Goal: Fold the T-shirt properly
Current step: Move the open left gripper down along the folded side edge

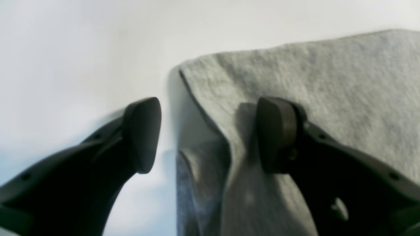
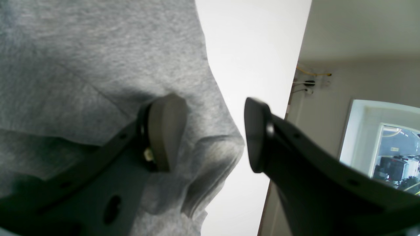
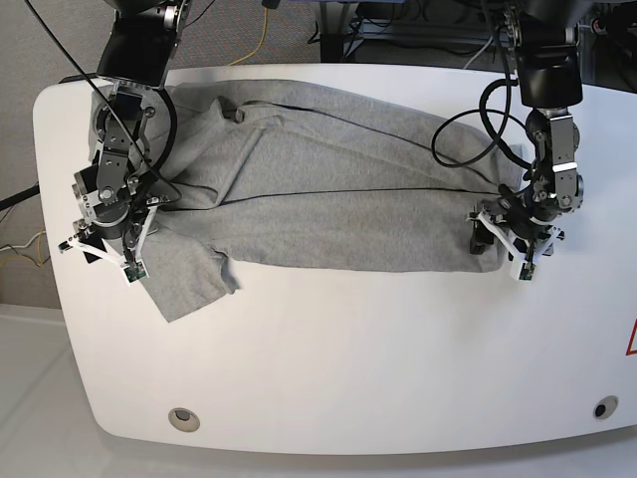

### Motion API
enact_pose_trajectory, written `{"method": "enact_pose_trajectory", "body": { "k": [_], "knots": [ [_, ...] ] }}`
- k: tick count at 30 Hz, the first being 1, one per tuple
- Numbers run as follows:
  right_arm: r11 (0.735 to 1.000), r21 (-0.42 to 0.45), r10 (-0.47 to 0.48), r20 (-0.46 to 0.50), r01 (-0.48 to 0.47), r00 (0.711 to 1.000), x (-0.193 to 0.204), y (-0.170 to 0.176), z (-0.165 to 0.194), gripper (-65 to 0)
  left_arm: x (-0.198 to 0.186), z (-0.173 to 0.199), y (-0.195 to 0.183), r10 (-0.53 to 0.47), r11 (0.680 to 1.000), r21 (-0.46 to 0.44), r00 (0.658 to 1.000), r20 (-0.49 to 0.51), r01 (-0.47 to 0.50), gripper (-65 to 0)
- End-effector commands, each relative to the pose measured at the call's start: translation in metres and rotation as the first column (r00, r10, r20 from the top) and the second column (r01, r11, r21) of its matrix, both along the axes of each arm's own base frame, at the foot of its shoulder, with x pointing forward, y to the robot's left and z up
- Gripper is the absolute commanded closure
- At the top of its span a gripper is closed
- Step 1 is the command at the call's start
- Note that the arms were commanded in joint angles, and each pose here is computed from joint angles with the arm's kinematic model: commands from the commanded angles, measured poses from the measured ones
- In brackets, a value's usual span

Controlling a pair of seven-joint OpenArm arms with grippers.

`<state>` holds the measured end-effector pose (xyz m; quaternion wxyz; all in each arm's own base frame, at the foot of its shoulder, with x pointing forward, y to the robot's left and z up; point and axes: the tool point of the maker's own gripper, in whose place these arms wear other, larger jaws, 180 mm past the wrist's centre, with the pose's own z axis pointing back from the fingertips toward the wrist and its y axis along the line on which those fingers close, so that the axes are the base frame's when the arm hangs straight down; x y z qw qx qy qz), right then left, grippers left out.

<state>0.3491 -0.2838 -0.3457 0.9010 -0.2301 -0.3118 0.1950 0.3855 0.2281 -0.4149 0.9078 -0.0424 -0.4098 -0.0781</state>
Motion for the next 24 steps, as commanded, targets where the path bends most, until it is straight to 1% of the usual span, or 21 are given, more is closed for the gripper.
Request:
{"method": "enact_pose_trajectory", "body": {
  "k": [1, 13, 20, 24],
  "knots": [
    [1.000, -0.016, -0.003, 0.065, 0.004, 0.998, 0.014, -0.005, 0.022, -31.0, 0.015, 0.016, -0.002, -0.001, 1.000, -0.003, 0.999, 0.036, 0.001, -41.9],
    [1.000, -0.003, -0.011, 0.024, 0.011, 1.000, 0.014, -0.009, 0.007, -31.0, 0.036, 0.037, -0.003, -0.002, 1.000, -0.003, 0.996, 0.086, 0.002, -41.9],
    [1.000, 0.000, -0.010, 0.020, 0.010, 1.000, 0.015, -0.009, 0.006, -31.0, 0.035, 0.032, -0.017, -0.047, 0.999, 0.009, 0.996, 0.071, 0.046, -41.6],
    [1.000, 0.000, -0.010, 0.020, 0.010, 1.000, 0.015, -0.009, 0.006, -31.0, 0.032, 0.029, -0.020, -0.052, 0.999, 0.007, 0.997, 0.065, 0.051, -41.5]
  ]
}}
